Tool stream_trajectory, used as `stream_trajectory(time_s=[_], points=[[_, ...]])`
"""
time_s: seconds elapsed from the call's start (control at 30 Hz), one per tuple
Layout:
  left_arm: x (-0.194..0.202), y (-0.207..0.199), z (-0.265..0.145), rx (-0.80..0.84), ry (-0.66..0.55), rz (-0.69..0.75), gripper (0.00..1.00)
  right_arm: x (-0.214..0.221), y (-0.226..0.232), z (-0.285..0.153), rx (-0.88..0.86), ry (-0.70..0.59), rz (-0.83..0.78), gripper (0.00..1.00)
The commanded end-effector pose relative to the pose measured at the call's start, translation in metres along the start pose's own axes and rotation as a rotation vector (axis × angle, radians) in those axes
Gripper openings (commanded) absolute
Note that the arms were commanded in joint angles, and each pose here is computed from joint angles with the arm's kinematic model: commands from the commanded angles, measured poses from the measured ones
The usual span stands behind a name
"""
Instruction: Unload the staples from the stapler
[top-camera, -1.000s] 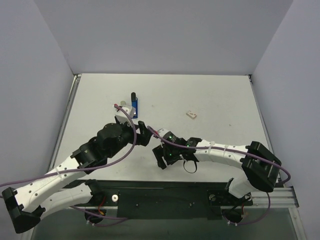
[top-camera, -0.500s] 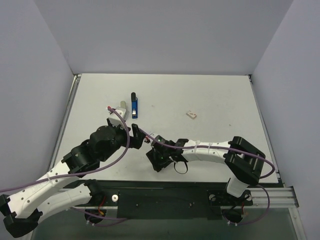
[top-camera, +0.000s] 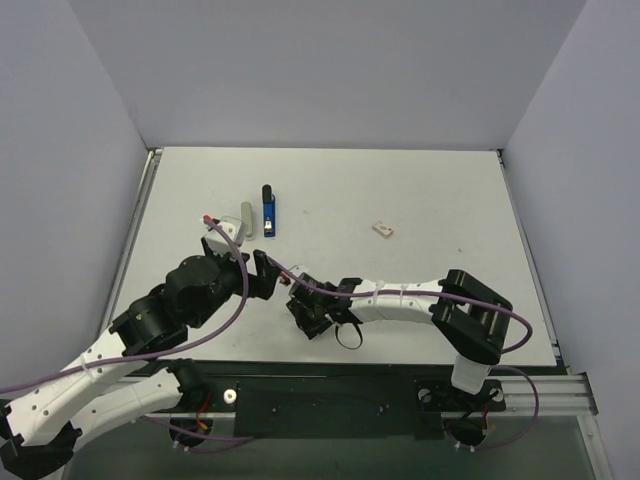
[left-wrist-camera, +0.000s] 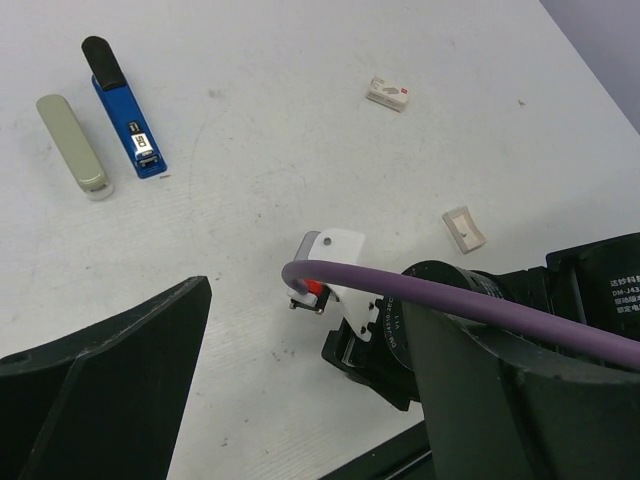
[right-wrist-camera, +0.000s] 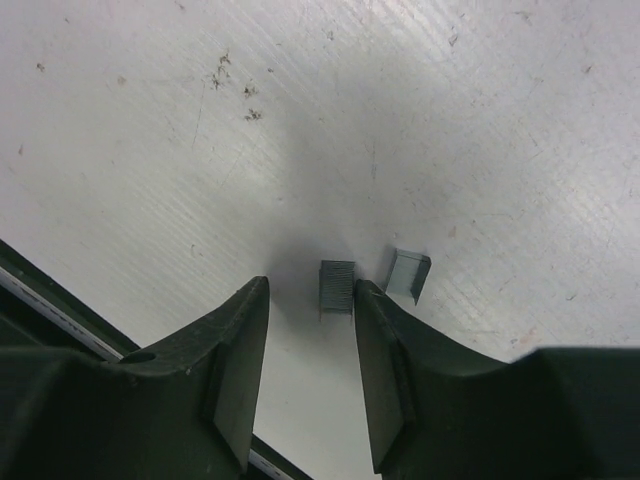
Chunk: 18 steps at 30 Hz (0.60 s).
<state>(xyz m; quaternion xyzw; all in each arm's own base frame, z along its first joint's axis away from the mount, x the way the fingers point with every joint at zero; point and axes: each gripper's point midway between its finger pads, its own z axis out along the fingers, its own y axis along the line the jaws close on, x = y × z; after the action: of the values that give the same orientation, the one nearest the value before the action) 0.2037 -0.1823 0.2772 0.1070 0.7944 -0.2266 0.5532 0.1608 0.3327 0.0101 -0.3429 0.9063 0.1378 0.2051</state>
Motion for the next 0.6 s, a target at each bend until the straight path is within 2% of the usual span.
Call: stream_trajectory(time_s=[0.0, 0.23, 0.37, 0.43, 0.57], points=[[-0.024, 0.0, -0.0079, 0.001, -0.071, -0.011, 0.89, 0.0046, -0.0091, -0.0016, 0.102, 0.028, -0.049, 0.34], [-0.0226, 0.0, -0.0075, 0.004, -0.069, -0.014, 0.89, 0.0058, -0.0104, 0.0006, 0.143, 0.042, -0.079, 0.26], [-0.0224, 0.0007, -0.0063, 0.001, -0.068, -0.02, 0.9, 0.0064, -0.0107, 0.0017, 0.154, 0.047, -0.085, 0.12], [-0.022, 0.0016, -0.0059, -0.003, -0.068, -0.02, 0.9, 0.0059, -0.0107, 0.0012, 0.158, 0.043, -0.083, 0.09], [-0.0231, 0.0035, -0.0051, -0.009, -0.072, -0.025, 0.9, 0.0029, -0.0155, -0.0052, 0.181, 0.026, -0.061, 0.06]])
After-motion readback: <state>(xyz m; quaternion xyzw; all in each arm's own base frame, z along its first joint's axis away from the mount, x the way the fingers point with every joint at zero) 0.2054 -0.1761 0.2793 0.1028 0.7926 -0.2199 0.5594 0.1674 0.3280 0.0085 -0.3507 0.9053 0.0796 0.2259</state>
